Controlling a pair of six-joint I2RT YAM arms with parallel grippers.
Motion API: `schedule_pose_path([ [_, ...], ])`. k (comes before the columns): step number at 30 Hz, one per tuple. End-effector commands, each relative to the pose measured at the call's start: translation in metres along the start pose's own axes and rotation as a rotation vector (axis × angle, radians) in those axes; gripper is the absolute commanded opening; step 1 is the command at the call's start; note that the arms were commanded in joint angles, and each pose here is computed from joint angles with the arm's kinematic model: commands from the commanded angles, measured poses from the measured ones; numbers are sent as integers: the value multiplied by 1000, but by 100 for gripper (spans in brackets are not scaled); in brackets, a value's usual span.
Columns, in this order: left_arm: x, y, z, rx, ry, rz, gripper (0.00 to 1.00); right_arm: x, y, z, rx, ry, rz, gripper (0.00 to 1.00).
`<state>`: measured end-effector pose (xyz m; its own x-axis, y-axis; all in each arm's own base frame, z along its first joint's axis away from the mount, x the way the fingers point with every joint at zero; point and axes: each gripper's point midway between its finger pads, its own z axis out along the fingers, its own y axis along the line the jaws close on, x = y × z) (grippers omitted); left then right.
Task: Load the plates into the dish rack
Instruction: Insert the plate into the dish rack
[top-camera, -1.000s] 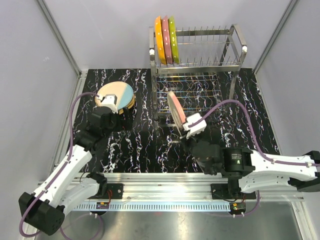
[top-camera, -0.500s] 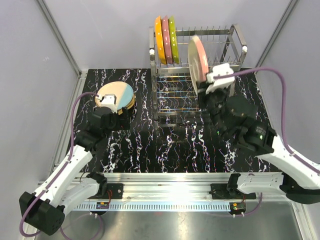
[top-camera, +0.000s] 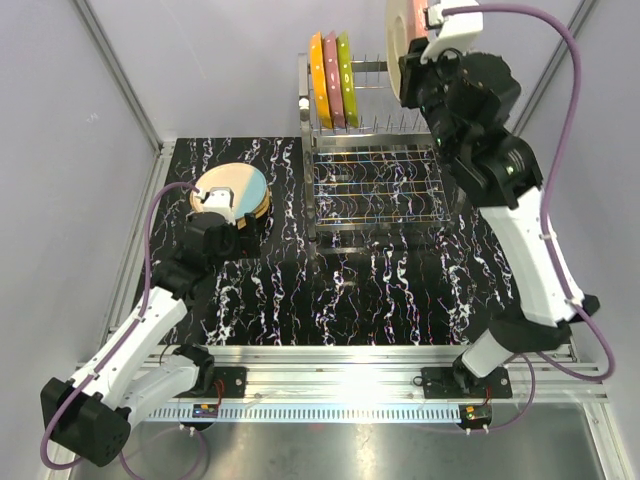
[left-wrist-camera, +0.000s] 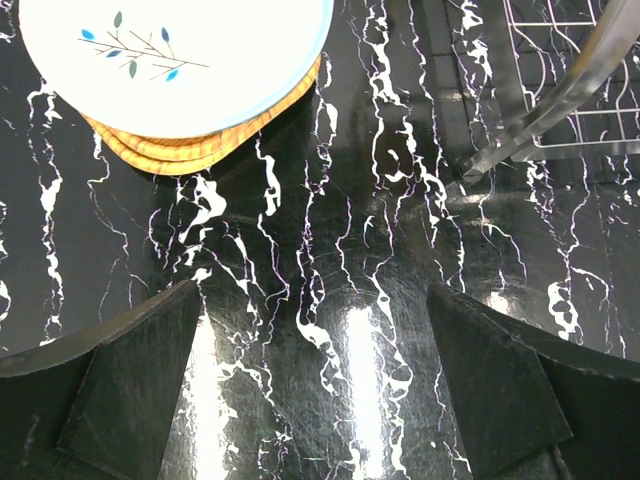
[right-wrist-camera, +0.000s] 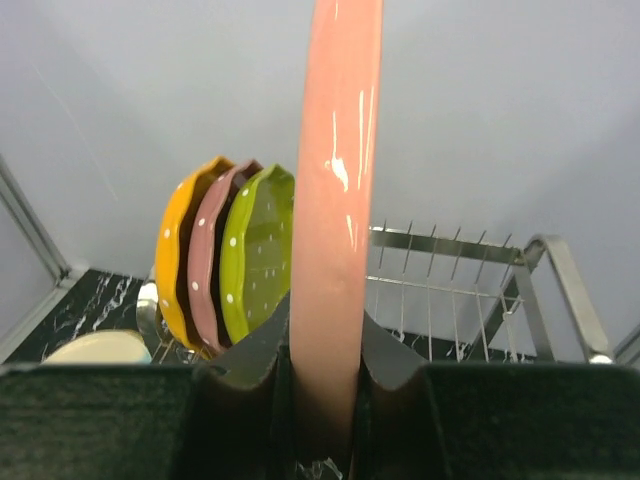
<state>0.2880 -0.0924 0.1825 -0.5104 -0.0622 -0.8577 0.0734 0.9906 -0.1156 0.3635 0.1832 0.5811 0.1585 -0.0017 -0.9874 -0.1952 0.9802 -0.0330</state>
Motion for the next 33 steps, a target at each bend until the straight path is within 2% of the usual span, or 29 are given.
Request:
schedule_pose_path([
  [1, -21, 4, -3, -23, -76, -9, 99, -44, 11, 13, -117, -133, 88, 0],
  [13, -18, 4, -1, -27, -64, -3, 99, 4, 24, 79, -139, -82, 89, 0],
  [33, -14, 0, 2, -8, -44, -8, 99, 73, 12, 128, 54, 15, 81, 0],
])
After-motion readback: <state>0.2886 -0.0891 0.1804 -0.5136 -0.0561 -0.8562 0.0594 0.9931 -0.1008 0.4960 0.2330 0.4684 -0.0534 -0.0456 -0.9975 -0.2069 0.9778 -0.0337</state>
